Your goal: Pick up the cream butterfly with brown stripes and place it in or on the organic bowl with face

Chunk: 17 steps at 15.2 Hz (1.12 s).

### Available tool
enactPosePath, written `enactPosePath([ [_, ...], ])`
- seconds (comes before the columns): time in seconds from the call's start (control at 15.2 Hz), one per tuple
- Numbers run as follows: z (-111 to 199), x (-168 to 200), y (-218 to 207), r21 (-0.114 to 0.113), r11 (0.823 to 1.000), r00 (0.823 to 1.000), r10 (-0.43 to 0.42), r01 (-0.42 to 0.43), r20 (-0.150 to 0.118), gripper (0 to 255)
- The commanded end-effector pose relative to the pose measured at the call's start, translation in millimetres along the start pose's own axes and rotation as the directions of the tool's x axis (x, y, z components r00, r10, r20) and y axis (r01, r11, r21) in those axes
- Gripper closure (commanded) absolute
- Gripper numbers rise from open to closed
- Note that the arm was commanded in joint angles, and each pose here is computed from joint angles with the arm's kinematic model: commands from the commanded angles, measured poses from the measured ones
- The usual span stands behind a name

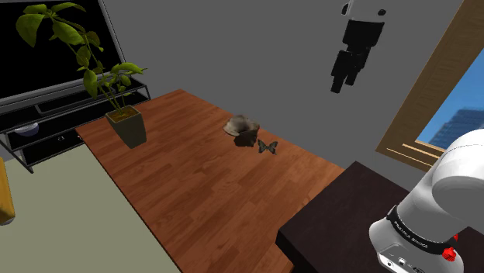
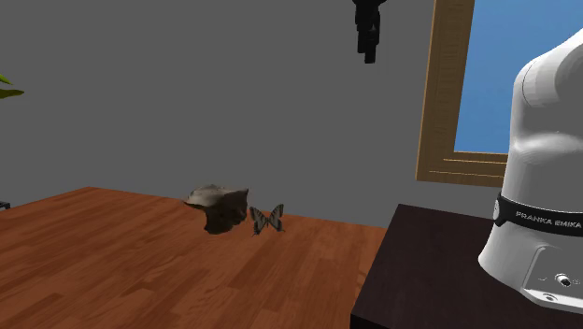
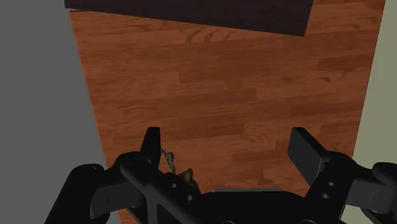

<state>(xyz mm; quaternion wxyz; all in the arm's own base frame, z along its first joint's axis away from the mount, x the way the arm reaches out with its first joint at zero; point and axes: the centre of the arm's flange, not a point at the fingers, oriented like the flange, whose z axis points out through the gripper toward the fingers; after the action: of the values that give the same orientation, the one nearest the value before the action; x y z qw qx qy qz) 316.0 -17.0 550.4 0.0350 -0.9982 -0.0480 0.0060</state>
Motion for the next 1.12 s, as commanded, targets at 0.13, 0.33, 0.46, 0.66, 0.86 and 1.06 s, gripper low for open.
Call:
enactPosePath([
  [0.13,22,13,4,-0.012,0.999,1.0,-0.03,0.03,-0.001,0],
  [0.33,55,32,10,-0.031,0.997,0.997,-0.076,0.076,-0.002,0],
  [0.46,77,45,14,-0.044,0.993,0.994,-0.107,0.106,-0.003,0],
  [0.66,110,65,20,-0.063,0.986,0.988,-0.152,0.152,-0.003,0],
  [0.86,143,85,25,-0.081,0.977,0.98,-0.197,0.196,-0.001,0],
  [1.06,176,106,30,-0.1,0.965,0.97,-0.242,0.241,0.0,0],
])
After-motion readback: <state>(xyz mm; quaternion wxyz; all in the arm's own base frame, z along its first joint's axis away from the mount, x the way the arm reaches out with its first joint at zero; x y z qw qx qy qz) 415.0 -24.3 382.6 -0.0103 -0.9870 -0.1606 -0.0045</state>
